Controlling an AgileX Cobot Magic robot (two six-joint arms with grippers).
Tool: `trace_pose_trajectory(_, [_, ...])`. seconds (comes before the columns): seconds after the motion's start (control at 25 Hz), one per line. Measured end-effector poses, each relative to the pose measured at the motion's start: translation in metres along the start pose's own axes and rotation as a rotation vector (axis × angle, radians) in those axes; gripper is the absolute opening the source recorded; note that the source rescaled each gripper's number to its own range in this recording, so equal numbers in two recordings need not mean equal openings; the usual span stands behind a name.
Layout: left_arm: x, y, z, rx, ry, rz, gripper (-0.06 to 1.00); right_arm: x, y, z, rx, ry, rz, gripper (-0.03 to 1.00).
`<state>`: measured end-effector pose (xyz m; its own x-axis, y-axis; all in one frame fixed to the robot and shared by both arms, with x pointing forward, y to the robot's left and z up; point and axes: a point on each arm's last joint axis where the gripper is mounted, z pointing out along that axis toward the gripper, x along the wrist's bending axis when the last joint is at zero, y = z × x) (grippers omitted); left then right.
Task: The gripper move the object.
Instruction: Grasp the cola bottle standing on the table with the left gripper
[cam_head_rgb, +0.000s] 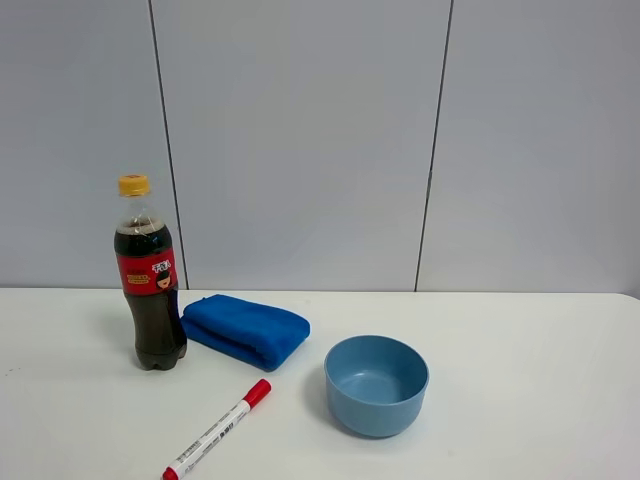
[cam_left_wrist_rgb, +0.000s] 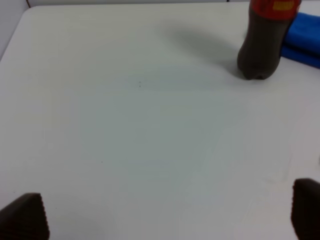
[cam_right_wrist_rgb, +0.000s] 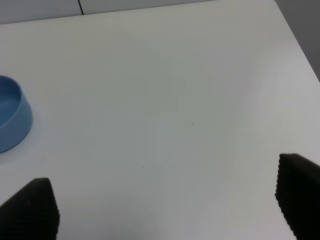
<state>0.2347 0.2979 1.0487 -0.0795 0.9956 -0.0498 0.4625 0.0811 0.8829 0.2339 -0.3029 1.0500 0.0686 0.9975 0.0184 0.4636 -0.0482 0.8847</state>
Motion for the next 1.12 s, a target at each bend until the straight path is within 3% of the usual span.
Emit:
trace_pose_trajectory(0.96, [0.0, 0.0, 0.0, 0.0, -0.001, 0.0, 1.0, 0.0, 0.0, 0.0, 0.0, 0.0, 0.0, 1.0])
trace_pose_trajectory(1.12, [-0.003, 0.012, -0.008, -0.101, -0.029, -0.014, 1.0, 0.0, 0.0, 0.0, 0.0, 0.0, 0.0, 1.0])
